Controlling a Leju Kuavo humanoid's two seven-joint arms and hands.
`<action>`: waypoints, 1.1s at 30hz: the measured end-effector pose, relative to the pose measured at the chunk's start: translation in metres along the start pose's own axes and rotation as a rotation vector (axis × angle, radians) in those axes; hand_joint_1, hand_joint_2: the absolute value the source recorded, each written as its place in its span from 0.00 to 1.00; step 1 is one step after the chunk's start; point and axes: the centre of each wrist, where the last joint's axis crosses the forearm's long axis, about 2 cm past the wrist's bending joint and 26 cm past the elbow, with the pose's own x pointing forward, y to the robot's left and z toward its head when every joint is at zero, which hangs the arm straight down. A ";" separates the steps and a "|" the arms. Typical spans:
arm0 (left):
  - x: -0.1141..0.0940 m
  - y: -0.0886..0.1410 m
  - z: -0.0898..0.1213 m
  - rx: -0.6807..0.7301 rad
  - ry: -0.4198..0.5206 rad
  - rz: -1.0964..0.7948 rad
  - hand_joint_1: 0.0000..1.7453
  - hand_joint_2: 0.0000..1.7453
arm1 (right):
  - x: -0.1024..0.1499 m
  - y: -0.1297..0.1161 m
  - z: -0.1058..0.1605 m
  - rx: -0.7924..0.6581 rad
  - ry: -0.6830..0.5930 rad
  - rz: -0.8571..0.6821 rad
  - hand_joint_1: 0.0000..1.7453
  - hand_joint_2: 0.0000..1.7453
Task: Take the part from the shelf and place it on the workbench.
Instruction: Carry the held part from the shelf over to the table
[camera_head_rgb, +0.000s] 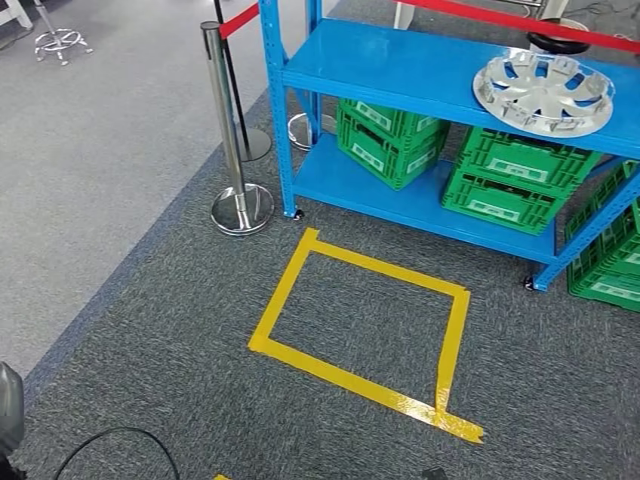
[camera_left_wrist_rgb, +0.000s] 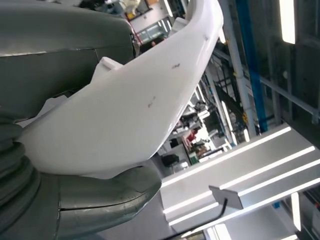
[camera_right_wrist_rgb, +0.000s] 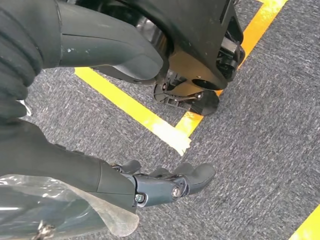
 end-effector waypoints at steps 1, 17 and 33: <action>0.000 0.000 0.000 0.005 0.001 -0.002 1.00 1.00 | 0.001 0.000 0.000 0.000 -0.001 0.000 0.00 1.00; 0.001 -0.002 -0.001 0.046 -0.002 -0.025 1.00 1.00 | 0.001 0.002 -0.003 0.009 0.002 -0.013 0.00 1.00; 0.005 -0.006 0.004 0.036 0.008 -0.011 1.00 1.00 | 0.000 0.001 -0.001 0.037 0.021 -0.013 0.00 1.00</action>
